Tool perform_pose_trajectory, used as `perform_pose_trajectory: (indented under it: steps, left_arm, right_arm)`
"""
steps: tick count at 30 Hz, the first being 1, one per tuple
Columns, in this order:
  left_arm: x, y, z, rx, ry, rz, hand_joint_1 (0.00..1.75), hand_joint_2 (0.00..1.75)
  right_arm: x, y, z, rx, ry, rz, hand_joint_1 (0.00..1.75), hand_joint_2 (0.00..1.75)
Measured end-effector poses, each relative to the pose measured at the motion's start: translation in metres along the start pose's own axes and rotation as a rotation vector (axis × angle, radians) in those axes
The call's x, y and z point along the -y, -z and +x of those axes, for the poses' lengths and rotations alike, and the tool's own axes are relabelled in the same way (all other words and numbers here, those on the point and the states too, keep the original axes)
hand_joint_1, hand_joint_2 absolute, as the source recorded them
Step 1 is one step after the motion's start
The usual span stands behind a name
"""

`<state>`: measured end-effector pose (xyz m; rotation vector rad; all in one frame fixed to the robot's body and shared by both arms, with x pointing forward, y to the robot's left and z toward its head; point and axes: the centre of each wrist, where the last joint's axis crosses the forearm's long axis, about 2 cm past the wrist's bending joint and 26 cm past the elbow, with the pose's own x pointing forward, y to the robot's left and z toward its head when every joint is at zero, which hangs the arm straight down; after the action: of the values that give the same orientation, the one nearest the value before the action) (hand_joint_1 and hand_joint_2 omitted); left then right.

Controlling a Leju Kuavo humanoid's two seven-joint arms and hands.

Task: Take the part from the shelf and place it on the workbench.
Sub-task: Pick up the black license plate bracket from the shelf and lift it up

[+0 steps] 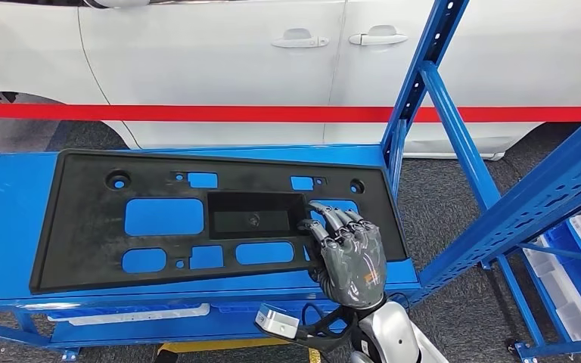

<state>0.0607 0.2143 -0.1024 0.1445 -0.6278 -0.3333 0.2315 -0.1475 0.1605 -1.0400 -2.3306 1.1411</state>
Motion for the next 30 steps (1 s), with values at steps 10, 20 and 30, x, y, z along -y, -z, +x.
perform_pose_trajectory:
  steps: [10, 20, 30]
  left_arm:
    - [0.0, 0.0, 0.0, 0.004, -0.001, -0.002, 0.0, 1.75]
    - [0.0005, 0.0001, 0.0006, 0.005, -0.001, -0.001, 0.0, 1.75]
    - [0.0023, -0.0002, 0.0015, 0.007, -0.003, -0.003, 0.0, 1.75]
  right_arm:
    - [0.0009, 0.0004, 0.0012, 0.002, 0.071, -0.013, 1.75, 1.75]
    - [0.0028, 0.0005, 0.0031, 0.013, 0.046, -0.041, 1.75, 1.75]
    - [0.0022, -0.002, 0.0043, 0.007, 0.05, -0.034, 1.75, 1.75]
